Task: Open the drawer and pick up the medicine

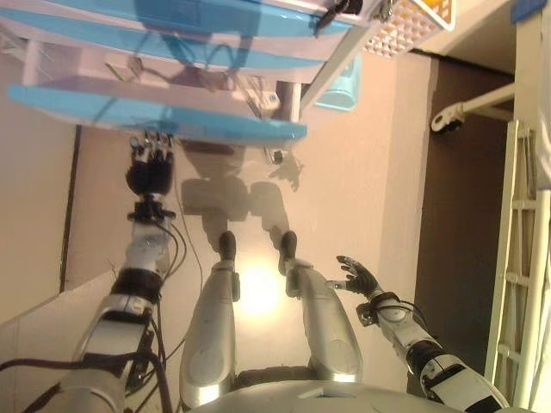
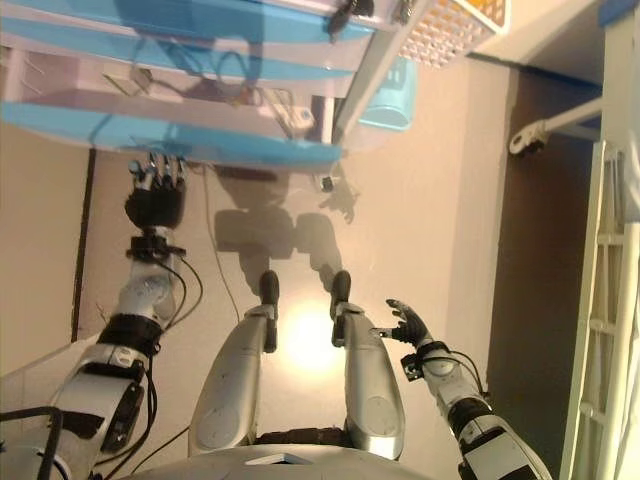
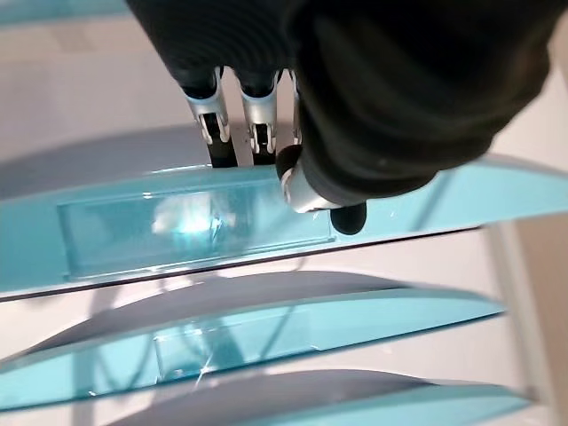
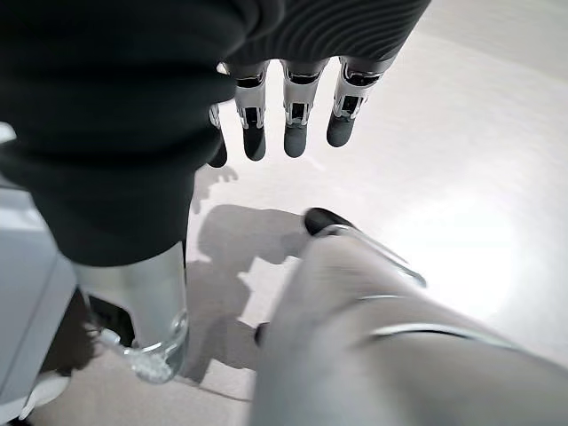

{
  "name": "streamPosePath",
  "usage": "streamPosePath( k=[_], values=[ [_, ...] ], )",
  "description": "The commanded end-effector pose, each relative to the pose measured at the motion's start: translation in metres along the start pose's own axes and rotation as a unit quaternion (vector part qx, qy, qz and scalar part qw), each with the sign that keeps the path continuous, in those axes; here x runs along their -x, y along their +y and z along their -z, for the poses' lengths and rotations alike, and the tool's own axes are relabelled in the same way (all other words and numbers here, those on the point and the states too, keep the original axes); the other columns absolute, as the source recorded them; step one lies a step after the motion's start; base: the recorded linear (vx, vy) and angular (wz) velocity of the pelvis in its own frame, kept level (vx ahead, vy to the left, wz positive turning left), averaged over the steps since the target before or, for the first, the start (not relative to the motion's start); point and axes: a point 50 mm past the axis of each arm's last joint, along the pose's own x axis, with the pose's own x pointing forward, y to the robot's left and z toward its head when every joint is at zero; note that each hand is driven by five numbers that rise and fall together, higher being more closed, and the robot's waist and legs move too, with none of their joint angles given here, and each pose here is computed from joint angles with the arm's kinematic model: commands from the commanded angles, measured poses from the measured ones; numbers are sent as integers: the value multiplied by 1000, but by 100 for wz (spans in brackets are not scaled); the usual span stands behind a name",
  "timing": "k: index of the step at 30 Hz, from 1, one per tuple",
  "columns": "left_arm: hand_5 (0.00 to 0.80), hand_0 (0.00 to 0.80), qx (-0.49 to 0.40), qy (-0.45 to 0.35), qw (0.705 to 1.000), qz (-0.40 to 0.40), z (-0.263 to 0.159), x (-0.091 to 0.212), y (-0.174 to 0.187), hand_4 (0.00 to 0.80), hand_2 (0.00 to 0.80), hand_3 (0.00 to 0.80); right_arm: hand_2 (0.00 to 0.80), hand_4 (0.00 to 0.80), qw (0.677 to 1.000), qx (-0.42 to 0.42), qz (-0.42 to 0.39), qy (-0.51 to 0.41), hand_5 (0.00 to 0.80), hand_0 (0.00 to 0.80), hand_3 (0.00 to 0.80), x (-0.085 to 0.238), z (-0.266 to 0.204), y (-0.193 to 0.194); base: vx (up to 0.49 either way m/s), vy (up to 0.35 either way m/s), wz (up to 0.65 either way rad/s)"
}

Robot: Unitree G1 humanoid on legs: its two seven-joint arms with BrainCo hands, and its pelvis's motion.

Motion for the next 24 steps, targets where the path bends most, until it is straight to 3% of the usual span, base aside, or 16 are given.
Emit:
streamPosePath(
  k=[1,7,13,19,20,21,22,24],
  values=[
    [800,800,30,-47,909,413,-6,-19,-118,800,800,800,0,0,999,33,29,30,0,0,0,17,22,-20,-26,-46,36],
    [800,800,-4,-114,960,257,-52,43,-47,800,800,800,0,0,995,60,48,62,0,0,0,28,35,-46,-16,-32,43],
    [800,800,-19,-206,971,121,-94,113,4,800,800,800,0,0,992,55,53,98,0,0,0,33,46,-63,45,-31,30],
    [800,800,-45,-181,982,-12,-97,163,37,800,800,800,0,0,991,38,47,121,0,0,0,35,54,-64,98,20,29],
    [656,656,-50,-166,984,-44,-94,171,43,656,656,656,0,0,991,35,45,125,0,0,0,36,56,-62,87,63,26],
    [107,107,-50,-159,984,-57,-93,173,45,107,107,107,0,0,991,35,43,125,0,0,0,36,57,-61,72,59,23],
    [0,0,-64,-140,984,-94,-89,179,51,0,0,0,0,0,991,33,41,126,0,0,0,36,58,-59,54,36,19],
    [0,0,-103,-96,974,-175,-83,191,62,0,0,0,0,0,990,31,36,130,0,0,0,39,64,-54,69,39,12]
  ],
)
